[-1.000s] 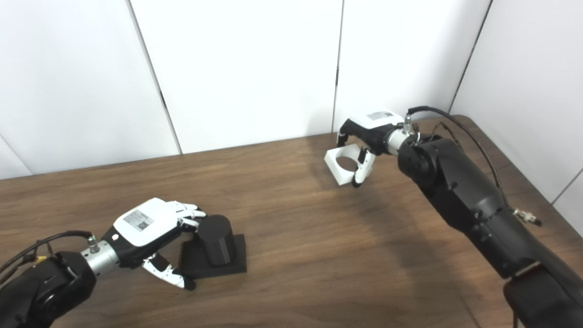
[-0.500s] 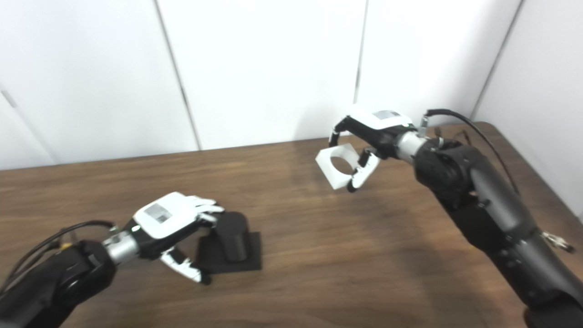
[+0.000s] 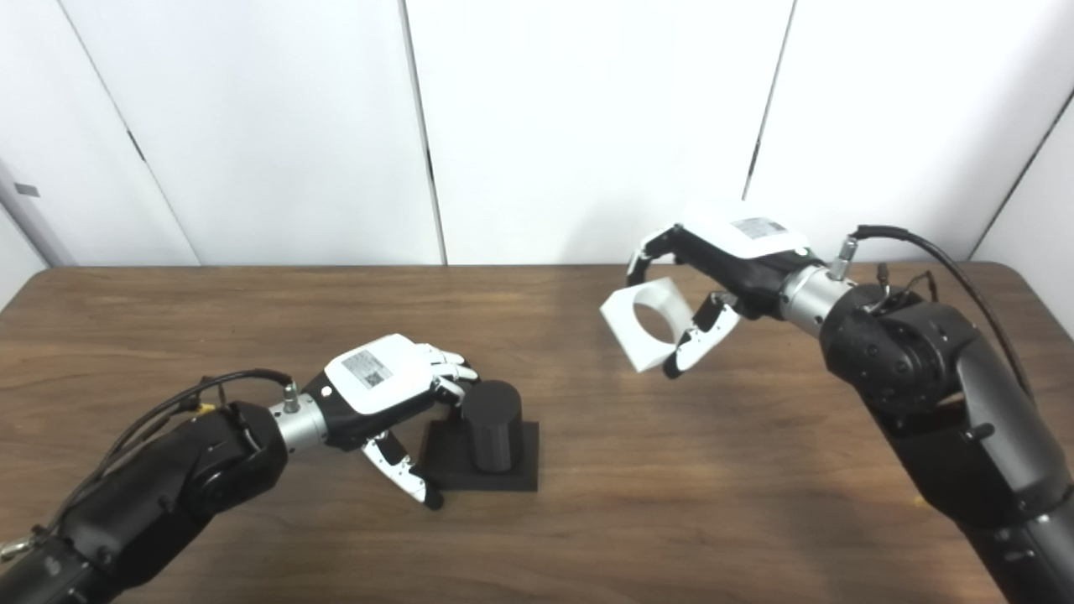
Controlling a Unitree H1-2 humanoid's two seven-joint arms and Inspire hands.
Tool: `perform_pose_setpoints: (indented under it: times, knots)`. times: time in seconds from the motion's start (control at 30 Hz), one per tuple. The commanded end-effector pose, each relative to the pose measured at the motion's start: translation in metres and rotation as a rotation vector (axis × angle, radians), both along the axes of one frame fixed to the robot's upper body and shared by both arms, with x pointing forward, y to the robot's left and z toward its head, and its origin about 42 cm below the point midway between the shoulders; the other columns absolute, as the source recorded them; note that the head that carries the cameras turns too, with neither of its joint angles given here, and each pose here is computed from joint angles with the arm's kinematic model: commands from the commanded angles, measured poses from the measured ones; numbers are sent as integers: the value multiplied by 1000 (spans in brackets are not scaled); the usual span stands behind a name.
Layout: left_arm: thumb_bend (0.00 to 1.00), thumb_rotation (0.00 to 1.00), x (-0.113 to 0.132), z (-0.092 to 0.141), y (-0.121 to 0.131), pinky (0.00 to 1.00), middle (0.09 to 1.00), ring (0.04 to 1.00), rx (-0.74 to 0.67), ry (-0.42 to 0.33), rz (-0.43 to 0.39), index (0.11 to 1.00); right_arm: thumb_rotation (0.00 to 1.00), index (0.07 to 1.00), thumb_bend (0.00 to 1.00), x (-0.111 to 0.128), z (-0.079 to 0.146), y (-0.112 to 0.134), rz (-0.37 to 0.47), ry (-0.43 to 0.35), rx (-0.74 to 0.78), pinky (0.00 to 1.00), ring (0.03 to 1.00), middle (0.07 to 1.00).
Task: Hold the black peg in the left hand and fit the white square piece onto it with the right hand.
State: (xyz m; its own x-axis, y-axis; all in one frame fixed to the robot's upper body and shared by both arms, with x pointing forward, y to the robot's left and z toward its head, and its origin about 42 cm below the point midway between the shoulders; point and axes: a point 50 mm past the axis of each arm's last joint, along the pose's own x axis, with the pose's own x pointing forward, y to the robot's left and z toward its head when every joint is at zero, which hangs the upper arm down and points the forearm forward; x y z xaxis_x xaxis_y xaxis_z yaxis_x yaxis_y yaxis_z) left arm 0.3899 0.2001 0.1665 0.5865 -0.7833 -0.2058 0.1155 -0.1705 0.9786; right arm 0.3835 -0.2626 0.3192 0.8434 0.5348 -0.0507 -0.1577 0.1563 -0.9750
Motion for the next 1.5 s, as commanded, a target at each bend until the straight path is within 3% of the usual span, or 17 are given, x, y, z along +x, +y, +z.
perform_pose_setpoints:
  times: [0.0, 0.43, 1.47]
  knots:
    - [520, 83, -25, -51, -1, 827, 849, 879, 201, 126, -14, 494, 132, 479, 518, -2, 31, 14, 67, -100, 14, 692, 774, 734]
    - [519, 84, -25, -53, -8, 817, 849, 875, 193, 113, -16, 494, 136, 479, 517, -2, 22, 54, 155, -75, 51, 693, 781, 740]
    - [518, 86, -25, -50, -19, 833, 865, 892, 204, 120, 1, 495, 134, 478, 520, 5, -12, 111, 285, 2, 68, 686, 764, 737]
